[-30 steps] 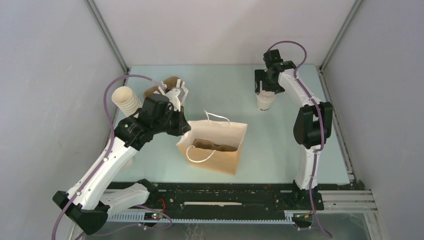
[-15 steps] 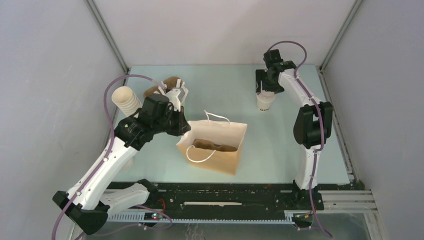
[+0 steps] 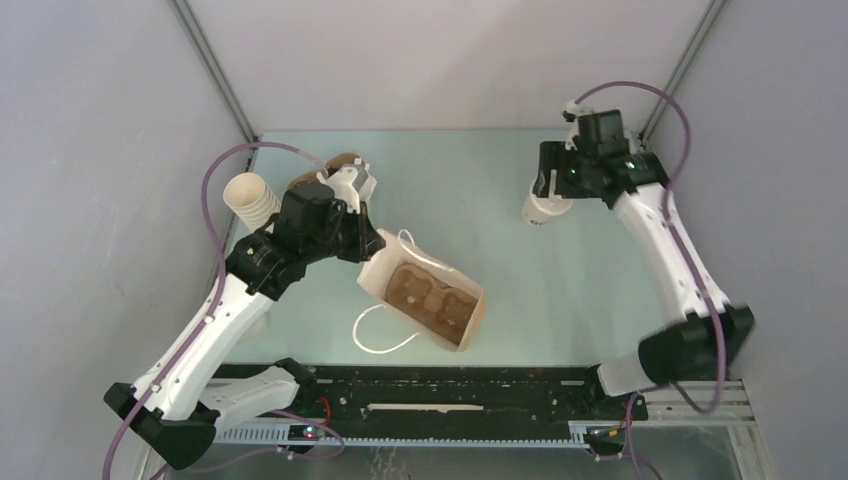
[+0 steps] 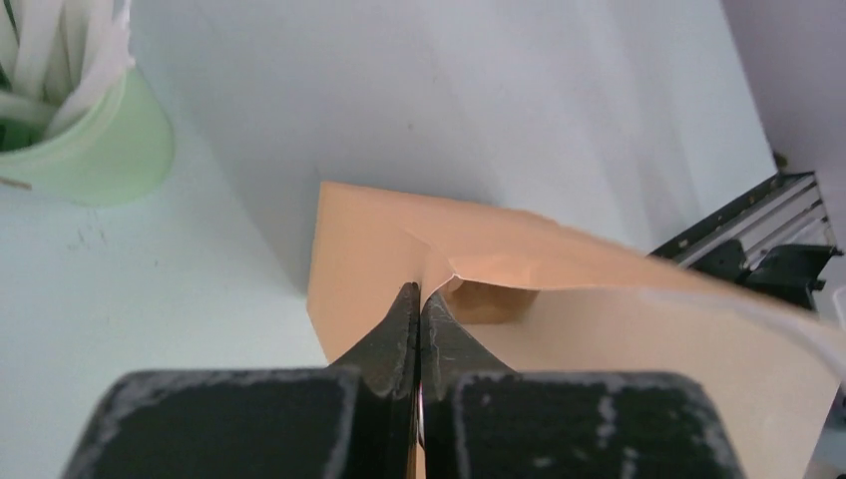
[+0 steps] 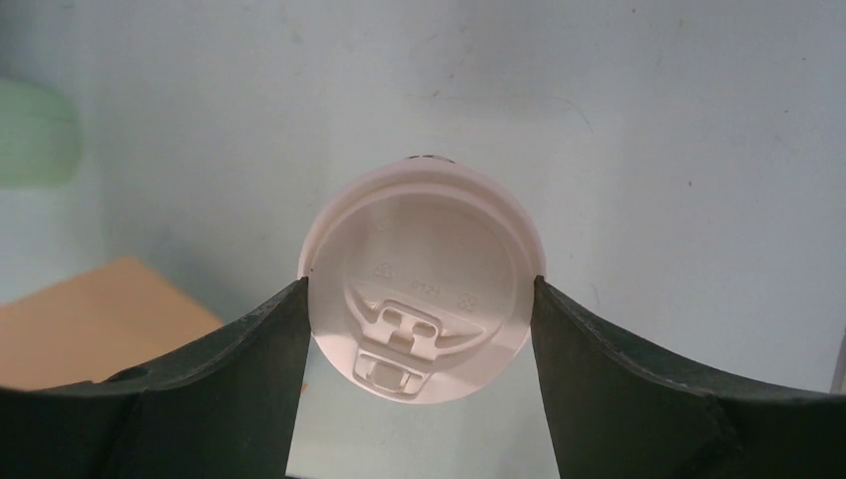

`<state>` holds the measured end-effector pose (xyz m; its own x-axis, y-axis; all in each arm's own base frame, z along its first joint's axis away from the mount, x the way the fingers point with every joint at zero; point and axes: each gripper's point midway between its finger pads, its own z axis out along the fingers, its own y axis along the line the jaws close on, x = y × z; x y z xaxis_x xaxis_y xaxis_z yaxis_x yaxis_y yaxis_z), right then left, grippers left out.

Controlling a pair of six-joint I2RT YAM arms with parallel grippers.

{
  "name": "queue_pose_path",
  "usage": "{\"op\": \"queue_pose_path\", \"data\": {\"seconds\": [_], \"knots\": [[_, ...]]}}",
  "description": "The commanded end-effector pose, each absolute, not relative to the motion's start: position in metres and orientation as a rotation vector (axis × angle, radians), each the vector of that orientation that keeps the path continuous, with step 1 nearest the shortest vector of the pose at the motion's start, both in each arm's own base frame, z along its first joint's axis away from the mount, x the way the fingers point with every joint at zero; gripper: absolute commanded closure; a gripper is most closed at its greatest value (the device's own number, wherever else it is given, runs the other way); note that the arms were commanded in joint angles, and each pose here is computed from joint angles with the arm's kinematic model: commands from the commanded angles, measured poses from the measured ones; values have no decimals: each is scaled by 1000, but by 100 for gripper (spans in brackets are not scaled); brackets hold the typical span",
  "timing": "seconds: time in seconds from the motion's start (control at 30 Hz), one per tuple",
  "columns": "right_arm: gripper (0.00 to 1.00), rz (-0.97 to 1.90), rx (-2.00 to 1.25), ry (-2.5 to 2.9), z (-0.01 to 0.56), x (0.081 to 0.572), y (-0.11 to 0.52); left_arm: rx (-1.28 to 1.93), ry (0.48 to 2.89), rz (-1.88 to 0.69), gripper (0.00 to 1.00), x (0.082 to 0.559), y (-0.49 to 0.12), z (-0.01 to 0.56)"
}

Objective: Pack the takeout coffee

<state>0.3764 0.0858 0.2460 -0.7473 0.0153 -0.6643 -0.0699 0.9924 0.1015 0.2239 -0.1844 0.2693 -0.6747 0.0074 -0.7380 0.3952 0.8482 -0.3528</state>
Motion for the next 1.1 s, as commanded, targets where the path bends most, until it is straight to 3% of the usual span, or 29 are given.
{"op": "queue_pose_path", "data": {"seconds": [0.0, 0.13, 0.27, 0.4, 0.73, 1.07], "knots": [[26, 252, -104, 2275, 288, 330, 86, 271, 1968, -757, 100, 246, -204, 342], [28, 289, -158, 2189, 318, 281, 82, 270, 1839, -816, 100, 259, -216, 376], [38, 443, -251, 2087, 344, 240, 99, 300, 1739, -848, 100, 271, -231, 401], [38, 561, -316, 1958, 375, 211, 112, 300, 1701, -845, 100, 283, -239, 414], [39, 820, -635, 1727, 435, 139, 152, 303, 1850, -883, 100, 284, -259, 367], [40, 1040, -707, 1666, 462, 96, 172, 332, 1917, -880, 100, 270, -260, 335]]}}
